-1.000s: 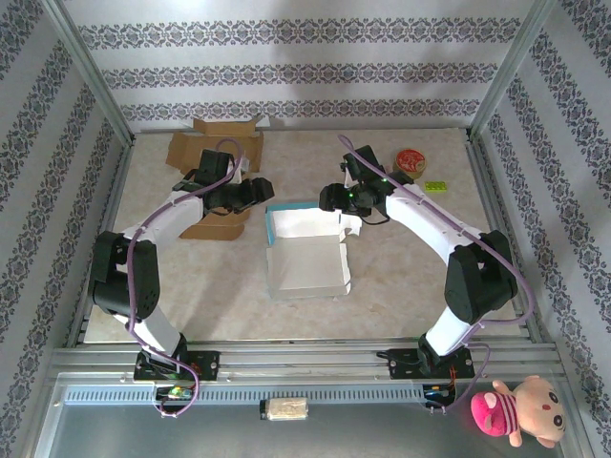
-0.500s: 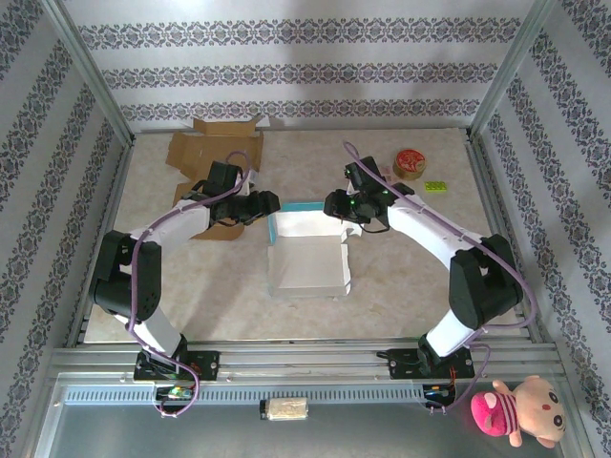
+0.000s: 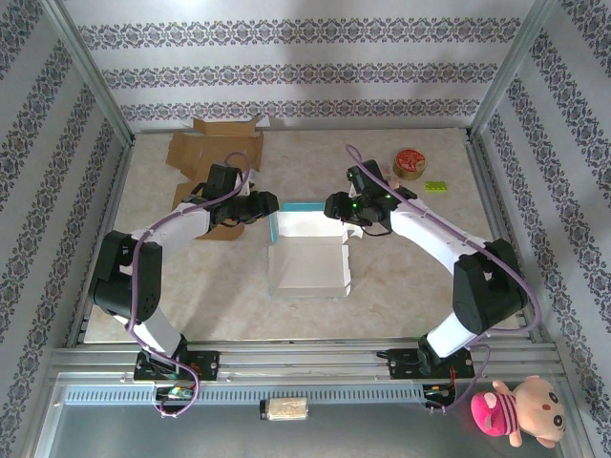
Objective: Fold the paper box
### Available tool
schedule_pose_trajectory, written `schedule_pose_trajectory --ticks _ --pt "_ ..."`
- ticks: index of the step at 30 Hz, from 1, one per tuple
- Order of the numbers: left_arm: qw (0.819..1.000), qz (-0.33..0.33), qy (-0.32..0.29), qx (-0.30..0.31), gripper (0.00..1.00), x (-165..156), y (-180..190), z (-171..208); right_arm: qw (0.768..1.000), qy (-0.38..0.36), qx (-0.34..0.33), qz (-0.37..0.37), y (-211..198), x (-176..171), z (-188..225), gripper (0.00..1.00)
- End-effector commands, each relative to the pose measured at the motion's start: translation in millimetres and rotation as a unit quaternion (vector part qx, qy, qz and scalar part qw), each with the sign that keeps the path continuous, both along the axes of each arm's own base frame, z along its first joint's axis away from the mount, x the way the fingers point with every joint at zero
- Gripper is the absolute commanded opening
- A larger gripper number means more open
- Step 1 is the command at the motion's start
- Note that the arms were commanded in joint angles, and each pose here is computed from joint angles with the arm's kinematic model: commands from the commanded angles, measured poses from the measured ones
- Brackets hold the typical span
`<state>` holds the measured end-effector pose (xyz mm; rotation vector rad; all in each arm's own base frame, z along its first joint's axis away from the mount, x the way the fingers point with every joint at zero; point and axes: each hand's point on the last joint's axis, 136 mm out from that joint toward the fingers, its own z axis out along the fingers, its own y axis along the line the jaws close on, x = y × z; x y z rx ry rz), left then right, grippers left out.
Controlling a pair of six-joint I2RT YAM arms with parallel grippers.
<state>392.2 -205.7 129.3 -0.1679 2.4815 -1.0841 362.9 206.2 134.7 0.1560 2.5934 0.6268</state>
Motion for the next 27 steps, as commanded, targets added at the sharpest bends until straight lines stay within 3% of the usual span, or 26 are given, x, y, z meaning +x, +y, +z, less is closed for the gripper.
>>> schedule_pose_trajectory --ticks 1,6,17,27 --pt "1.000 -0.012 0.016 0.007 0.40 -15 -4 -12 1.000 -0.009 -0.025 -0.001 -10 -11 13 0.54" --pt "0.999 -0.025 0.004 0.024 0.40 -19 -7 -14 0.999 -0.030 -0.032 -0.011 -25 -25 26 0.60" --pt "0.999 -0.025 -0.009 0.043 0.40 -26 -8 -20 0.998 -0.051 -0.025 0.029 -19 -94 -17 0.62" --pt "0.998 -0.029 -0.026 0.051 0.40 -29 -10 -16 0.992 -0.117 -0.041 -0.005 -17 -64 -52 0.69"
